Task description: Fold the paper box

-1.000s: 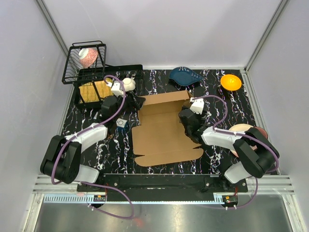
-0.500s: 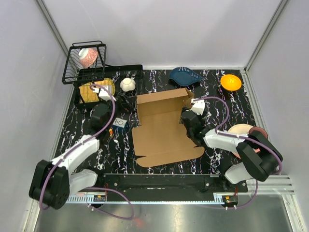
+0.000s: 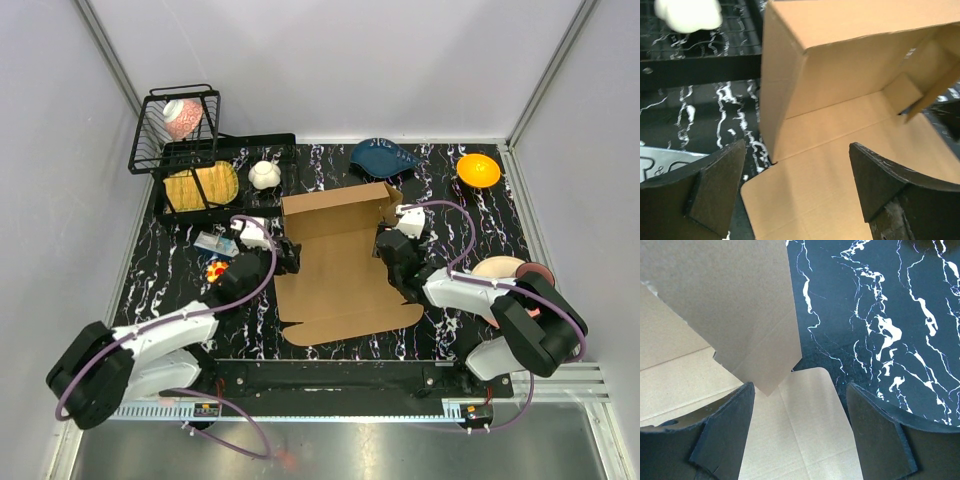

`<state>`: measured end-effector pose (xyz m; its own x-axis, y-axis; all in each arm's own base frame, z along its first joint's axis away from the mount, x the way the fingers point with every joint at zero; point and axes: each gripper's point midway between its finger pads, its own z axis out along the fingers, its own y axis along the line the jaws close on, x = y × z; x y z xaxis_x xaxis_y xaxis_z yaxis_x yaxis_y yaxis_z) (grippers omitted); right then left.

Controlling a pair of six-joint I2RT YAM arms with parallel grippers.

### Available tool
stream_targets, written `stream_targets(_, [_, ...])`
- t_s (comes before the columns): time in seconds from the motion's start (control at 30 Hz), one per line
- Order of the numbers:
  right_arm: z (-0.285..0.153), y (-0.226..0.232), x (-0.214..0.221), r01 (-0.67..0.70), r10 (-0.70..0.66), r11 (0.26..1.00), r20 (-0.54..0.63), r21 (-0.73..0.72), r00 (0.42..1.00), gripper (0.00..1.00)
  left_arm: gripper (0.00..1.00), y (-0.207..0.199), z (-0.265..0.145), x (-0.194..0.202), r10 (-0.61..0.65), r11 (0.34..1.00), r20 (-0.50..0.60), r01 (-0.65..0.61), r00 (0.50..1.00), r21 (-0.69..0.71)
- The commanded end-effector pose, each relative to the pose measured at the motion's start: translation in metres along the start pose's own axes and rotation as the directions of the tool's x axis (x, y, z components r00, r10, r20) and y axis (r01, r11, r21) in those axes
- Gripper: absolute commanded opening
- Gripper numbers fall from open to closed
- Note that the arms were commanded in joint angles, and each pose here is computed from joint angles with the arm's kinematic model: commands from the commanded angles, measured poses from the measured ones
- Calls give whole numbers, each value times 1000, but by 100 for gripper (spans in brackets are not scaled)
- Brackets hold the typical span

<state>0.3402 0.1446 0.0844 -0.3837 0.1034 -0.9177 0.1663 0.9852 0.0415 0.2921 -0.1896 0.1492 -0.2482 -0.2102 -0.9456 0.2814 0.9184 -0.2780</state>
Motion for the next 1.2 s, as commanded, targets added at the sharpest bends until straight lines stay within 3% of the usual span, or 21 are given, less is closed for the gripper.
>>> stream_targets(0.0, [-1,6,-10,-33,34,999,32,-29,999,79,87,22,14,-6,14,988,66,-3,998,-153])
stream_targets(0.27, [-7,0,-12,-15,16,999,37,-34,999,79,83,18,51,-16,107,972,70,-89,992,-216])
stream_targets(0.4, [-10,-1,-12,-14,15,999,31,-40,999,79,75,13,64,-8,129,972,46,-117,991,-203])
stream_targets(0.5, [-11,-3,-9,-11,12,999,27,-38,1000,79,59,9,67,-7,135,975,50,-123,990,-187])
stream_targets(0.53, [-11,-4,-9,-12,13,999,28,-38,1000,79,47,10,68,-6,140,974,46,-130,989,-186])
stream_targets(0.57, [-11,-3,-9,-11,12,999,26,-41,1000,79,42,9,68,-5,144,974,43,-134,989,-182])
stream_targets(0.77, [-25,5,-29,-46,49,994,25,-99,998,79,15,8,67,-3,180,970,17,-175,984,-169])
stream_targets(1.0, [-77,-21,-96,-85,98,988,98,-129,990,80,0,7,68,-2,252,953,-62,-259,966,-157])
stream_targets(1.17, [-92,-57,-109,-172,174,985,146,-27,974,72,0,10,68,-1,266,946,-86,-277,960,-168])
